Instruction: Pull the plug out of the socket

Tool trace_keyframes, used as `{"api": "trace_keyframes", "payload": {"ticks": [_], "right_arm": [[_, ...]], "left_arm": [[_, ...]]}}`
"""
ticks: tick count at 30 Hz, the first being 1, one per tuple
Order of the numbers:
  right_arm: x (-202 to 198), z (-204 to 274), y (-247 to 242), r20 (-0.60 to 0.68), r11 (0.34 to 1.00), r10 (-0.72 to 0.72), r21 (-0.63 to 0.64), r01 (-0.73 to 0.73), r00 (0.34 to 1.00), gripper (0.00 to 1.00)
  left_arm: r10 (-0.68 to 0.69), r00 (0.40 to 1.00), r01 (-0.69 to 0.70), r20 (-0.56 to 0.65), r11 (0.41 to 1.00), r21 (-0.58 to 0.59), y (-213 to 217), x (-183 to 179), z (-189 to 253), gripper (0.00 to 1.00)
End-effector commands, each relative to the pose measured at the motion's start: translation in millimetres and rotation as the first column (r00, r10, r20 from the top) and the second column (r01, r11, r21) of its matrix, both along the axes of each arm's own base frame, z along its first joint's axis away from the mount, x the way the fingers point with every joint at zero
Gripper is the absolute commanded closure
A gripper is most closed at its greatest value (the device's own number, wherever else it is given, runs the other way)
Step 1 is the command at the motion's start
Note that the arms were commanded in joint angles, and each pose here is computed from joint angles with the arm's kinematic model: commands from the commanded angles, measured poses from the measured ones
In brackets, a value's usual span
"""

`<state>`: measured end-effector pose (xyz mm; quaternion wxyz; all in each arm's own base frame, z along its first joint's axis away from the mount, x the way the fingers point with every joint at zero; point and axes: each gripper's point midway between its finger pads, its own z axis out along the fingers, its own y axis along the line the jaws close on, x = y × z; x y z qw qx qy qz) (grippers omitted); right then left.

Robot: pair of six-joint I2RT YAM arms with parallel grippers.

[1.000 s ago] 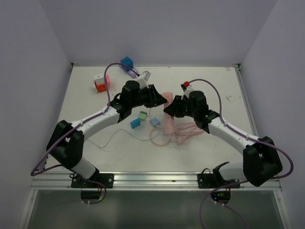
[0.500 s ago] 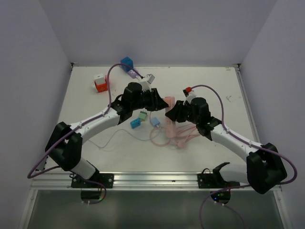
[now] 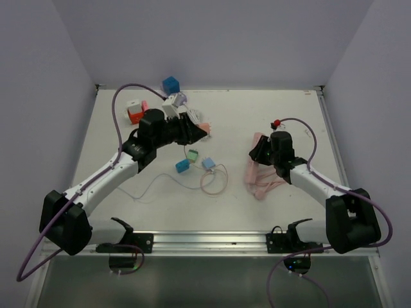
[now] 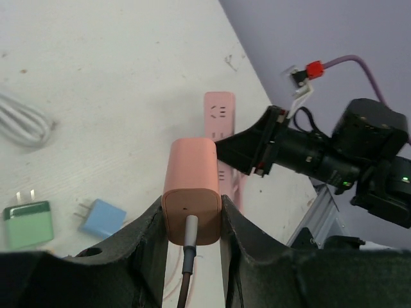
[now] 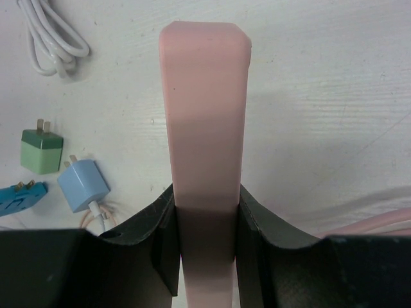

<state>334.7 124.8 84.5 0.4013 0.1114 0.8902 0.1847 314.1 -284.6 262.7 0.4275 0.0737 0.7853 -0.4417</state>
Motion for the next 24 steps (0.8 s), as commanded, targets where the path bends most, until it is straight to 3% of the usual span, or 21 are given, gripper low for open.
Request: {"api": "trace_keyframes", "payload": {"ticks": [1, 9, 13, 21, 24], "right_arm": [[15.5, 27.8, 7.4, 0.081, 1.0, 0.019, 0.019, -0.02, 0.996, 1.0], [8.3, 45.5, 21.5, 0.105, 0.992, 0.103, 0.058, -0.109, 0.989, 1.0], [5.7, 45.3, 27.3, 0.097, 0.987, 0.133, 0.077, -0.141, 0.986, 1.0], [-0.9, 41.4, 31.9, 0.082, 0.981, 0.162, 0.093, -0.169, 0.983, 1.0], [-2.9, 40.5, 31.4, 0.076, 0.981, 0.159, 0.096, -0.166, 0.984, 1.0]], "left_arm": [[0.083, 0.994, -0.077, -0.066, 0.993, 0.089, 33.1, 7.7, -38.0, 1.0], [0.265, 0.946, -0.204, -0.187, 0.934, 0.292, 84.4, 22.6, -119.3, 1.0], [0.31, 0.923, -0.227, -0.229, 0.917, 0.328, 95.3, 23.1, -148.5, 0.96], [0.343, 0.892, -0.216, -0.293, 0.895, 0.39, 102.6, 19.0, -190.0, 0.77], [0.36, 0.888, -0.23, -0.285, 0.886, 0.403, 106.4, 21.6, -192.4, 0.63]]}}
